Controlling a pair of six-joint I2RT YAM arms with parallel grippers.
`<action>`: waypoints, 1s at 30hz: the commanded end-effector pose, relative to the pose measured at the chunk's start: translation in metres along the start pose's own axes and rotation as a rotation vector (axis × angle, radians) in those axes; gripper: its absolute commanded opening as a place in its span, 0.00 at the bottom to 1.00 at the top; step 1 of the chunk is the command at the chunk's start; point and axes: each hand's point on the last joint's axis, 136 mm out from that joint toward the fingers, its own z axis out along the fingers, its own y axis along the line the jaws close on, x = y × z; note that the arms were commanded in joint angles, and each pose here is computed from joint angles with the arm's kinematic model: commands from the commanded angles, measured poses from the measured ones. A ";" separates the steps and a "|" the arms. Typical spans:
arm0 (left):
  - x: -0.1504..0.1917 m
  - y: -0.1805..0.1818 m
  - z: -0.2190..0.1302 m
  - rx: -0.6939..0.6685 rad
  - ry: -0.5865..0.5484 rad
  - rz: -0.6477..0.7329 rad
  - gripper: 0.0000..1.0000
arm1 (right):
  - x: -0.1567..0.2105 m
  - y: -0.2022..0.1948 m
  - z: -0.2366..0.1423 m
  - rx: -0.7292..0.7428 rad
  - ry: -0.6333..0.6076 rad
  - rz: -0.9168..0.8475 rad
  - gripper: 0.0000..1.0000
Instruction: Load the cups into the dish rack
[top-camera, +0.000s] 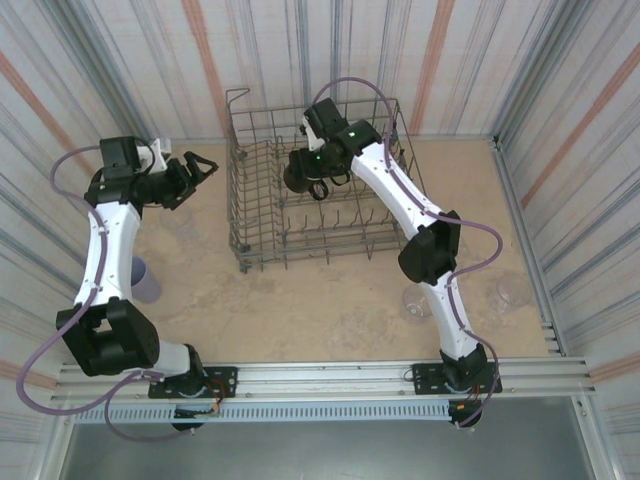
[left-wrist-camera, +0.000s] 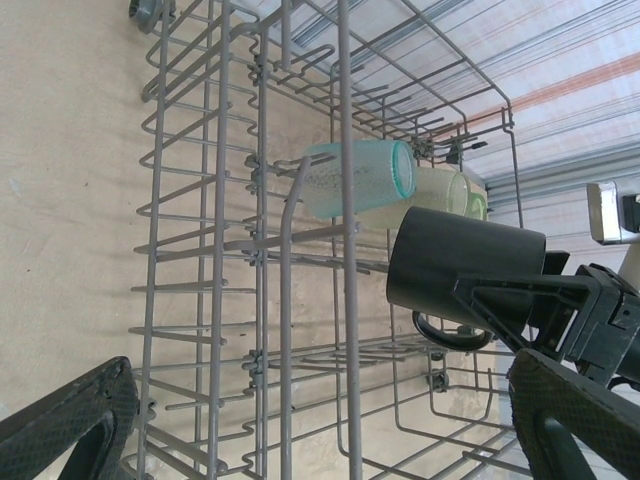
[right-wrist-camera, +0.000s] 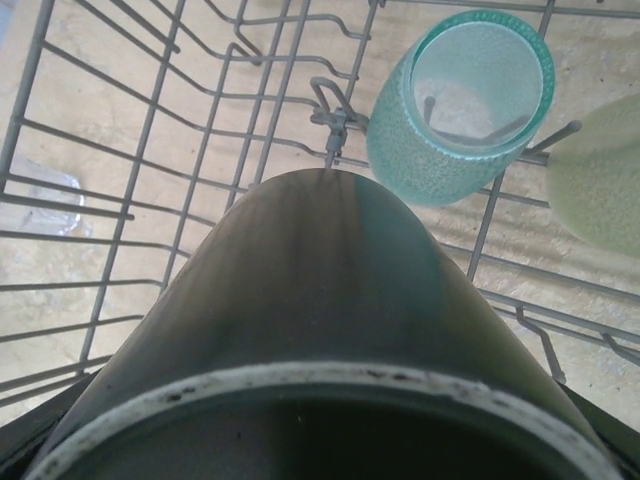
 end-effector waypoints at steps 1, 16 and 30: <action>0.001 -0.001 -0.004 0.006 -0.009 0.019 0.99 | -0.005 0.015 0.002 -0.022 -0.023 -0.025 0.35; 0.010 0.004 0.005 0.048 0.001 0.035 0.99 | 0.012 0.012 0.035 0.008 0.034 -0.028 0.36; 0.024 0.007 0.008 0.075 0.016 0.020 0.99 | 0.016 0.012 0.064 0.001 0.049 -0.028 0.36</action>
